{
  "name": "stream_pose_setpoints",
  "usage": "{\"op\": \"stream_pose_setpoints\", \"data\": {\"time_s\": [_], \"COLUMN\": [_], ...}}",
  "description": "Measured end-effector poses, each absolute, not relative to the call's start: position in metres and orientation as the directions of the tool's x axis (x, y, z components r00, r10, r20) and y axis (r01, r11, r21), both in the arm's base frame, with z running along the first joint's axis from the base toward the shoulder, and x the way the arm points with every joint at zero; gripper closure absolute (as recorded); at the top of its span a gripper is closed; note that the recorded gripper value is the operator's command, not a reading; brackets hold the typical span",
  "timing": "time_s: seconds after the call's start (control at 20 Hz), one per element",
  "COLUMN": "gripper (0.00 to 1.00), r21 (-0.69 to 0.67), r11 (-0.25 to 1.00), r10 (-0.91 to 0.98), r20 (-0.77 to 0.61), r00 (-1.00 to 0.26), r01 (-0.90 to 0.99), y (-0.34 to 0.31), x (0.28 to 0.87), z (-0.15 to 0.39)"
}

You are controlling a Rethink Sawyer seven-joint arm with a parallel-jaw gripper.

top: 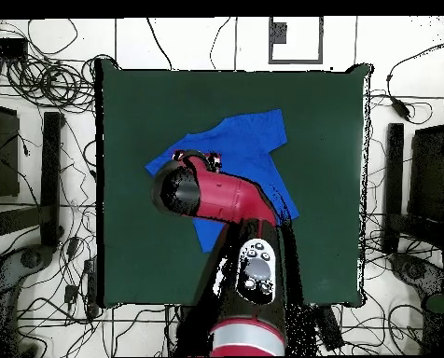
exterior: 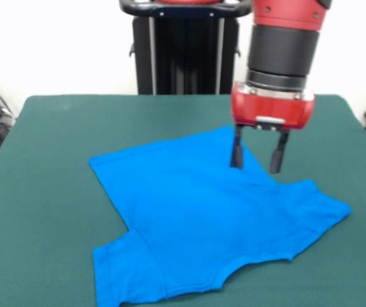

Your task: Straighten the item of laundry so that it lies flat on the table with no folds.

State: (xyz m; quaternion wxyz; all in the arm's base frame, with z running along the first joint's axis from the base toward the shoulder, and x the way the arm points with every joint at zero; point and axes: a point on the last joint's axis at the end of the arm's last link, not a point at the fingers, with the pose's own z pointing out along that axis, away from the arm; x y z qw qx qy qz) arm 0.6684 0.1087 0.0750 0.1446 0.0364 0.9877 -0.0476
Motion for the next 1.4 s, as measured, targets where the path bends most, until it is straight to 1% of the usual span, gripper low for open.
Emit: {"op": "stream_pose_setpoints", "data": {"time_s": [0.1,0.15,0.3,0.75,1.15,1.4], "gripper": [0.0,0.0,0.0,0.0,0.0,0.0], "r21": [-0.09,-0.1,-0.112,-0.165,-0.182,-0.176], "r11": [0.992,0.99,0.988,0.972,0.957,0.956], "r10": [0.06,0.065,0.073,0.107,0.147,0.152], "r20": [-0.285,-0.279,-0.276,-0.314,-0.372,-0.394], "r00": [-0.957,-0.958,-0.958,-0.943,-0.917,-0.907], "r01": [0.089,0.096,0.108,0.166,0.227,0.237], "y": [0.096,0.077,0.05,-0.069,-0.141,-0.155], "x": [0.669,0.669,0.669,0.654,0.649,0.653], "z": [0.08,0.085,0.092,0.118,0.15,0.16]}}
